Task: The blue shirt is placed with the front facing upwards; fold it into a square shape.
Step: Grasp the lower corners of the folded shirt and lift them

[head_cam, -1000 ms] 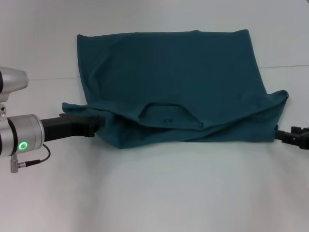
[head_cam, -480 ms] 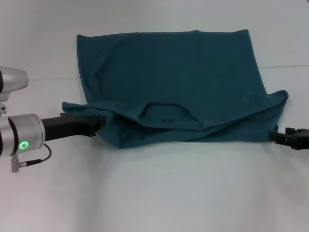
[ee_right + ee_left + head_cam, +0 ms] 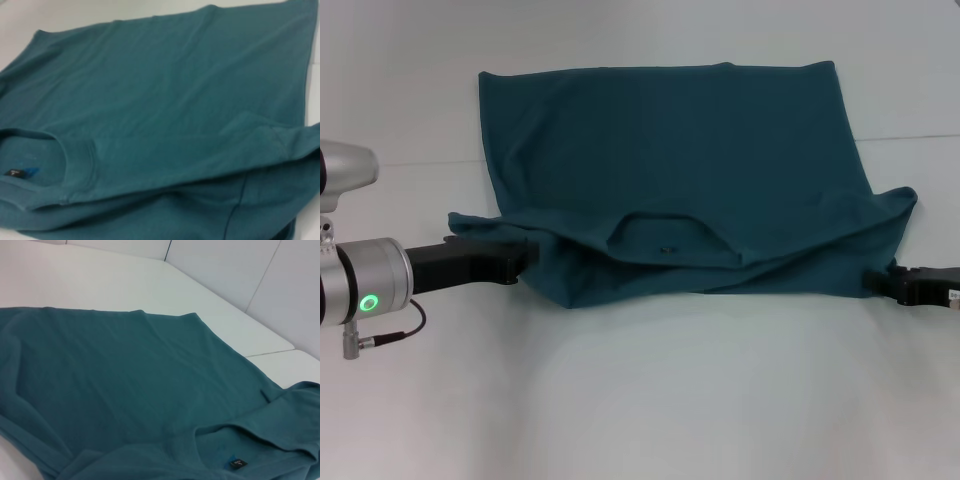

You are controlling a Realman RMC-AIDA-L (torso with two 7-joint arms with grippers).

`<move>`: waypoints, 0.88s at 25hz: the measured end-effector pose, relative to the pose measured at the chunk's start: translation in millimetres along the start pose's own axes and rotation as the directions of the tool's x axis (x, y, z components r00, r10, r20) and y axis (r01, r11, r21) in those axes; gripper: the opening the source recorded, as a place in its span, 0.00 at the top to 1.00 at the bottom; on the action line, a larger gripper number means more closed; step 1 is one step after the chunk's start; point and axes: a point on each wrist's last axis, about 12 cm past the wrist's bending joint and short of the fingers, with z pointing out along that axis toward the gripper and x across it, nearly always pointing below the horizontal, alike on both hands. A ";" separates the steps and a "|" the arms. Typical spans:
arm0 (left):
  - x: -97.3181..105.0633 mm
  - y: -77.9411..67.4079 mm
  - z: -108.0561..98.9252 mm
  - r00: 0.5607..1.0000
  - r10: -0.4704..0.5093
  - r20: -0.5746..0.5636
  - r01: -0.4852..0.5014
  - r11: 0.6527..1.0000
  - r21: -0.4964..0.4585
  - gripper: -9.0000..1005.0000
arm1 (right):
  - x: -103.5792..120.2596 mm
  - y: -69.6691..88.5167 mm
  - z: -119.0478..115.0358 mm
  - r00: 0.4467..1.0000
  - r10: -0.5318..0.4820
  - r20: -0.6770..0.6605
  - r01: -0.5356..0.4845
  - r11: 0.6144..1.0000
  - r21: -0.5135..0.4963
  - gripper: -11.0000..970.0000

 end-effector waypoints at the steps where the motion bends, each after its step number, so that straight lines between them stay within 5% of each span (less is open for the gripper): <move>1: 0.0 0.0 0.0 1.000 0.000 0.000 0.000 1.000 0.000 0.99 | 0.1 0.4 2.3 1.000 0.002 -0.001 -0.002 1.000 0.007 0.34; 6: 0.1 -0.2 0.2 1.000 0.000 -0.001 0.000 1.000 0.000 0.99 | -2.7 3.7 9.8 1.000 -0.013 -0.004 0.014 1.000 0.016 0.47; 14: 0.3 0.4 -0.4 1.000 -0.003 0.002 0.003 1.000 -0.001 0.99 | -7.7 7.1 11.8 1.000 -0.024 -0.004 0.024 1.000 0.002 0.92; 22: 0.5 -0.2 -1.9 1.000 -0.009 -0.007 0.009 1.000 0.013 0.99 | -6.6 2.1 -9.9 1.000 -0.007 0.003 0.008 0.999 -0.049 0.92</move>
